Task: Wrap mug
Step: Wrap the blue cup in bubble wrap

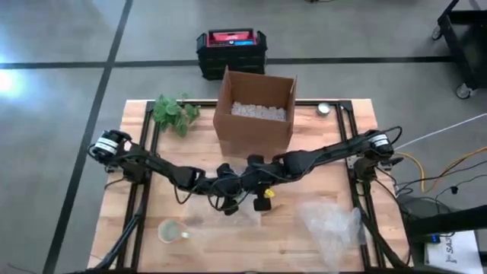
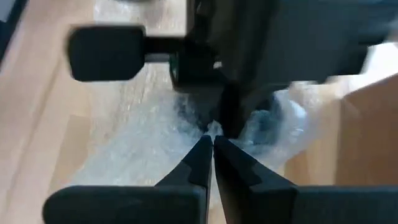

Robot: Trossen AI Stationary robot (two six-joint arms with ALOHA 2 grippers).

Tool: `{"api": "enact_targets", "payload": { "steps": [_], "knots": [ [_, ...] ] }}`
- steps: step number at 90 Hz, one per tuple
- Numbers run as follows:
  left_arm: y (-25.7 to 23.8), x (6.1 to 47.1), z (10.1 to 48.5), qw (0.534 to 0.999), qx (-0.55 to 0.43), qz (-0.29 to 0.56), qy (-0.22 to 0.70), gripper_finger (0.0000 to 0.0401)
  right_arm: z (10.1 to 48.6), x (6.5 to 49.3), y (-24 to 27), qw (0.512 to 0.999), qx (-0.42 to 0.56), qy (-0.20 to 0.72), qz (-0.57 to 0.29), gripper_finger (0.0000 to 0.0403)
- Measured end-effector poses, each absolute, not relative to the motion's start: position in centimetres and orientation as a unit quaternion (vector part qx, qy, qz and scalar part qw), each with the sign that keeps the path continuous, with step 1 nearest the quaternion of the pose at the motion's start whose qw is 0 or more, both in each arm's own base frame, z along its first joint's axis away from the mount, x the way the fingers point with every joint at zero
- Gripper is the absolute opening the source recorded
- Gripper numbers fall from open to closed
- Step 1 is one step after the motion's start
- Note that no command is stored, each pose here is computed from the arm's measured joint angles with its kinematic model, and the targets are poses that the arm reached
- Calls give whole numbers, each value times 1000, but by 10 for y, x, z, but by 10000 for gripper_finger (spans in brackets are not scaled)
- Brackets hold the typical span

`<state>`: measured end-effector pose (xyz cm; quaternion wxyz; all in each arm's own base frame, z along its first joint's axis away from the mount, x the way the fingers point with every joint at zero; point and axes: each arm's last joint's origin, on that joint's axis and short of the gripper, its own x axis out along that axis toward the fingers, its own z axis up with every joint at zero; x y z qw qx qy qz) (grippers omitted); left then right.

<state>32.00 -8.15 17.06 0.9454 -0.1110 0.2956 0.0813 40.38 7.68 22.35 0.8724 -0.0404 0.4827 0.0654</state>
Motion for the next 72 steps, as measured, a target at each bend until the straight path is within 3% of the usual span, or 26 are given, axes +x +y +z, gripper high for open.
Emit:
{"api": "enact_targets", "payload": {
  "steps": [23, 45, 72],
  "knots": [
    [-81, 318, 177, 945, -112, 75, 298, 20, 194, 417, 76, 863, -42, 500, 61, 2],
    [-81, 308, 228, 942, -107, 73, 311, 20, 176, 417, 76, 848, -44, 525, 60, 2],
    [-75, 305, 232, 947, -56, 90, 304, 20, 173, 414, 75, 844, -45, 531, 58, 2]
  ]
}}
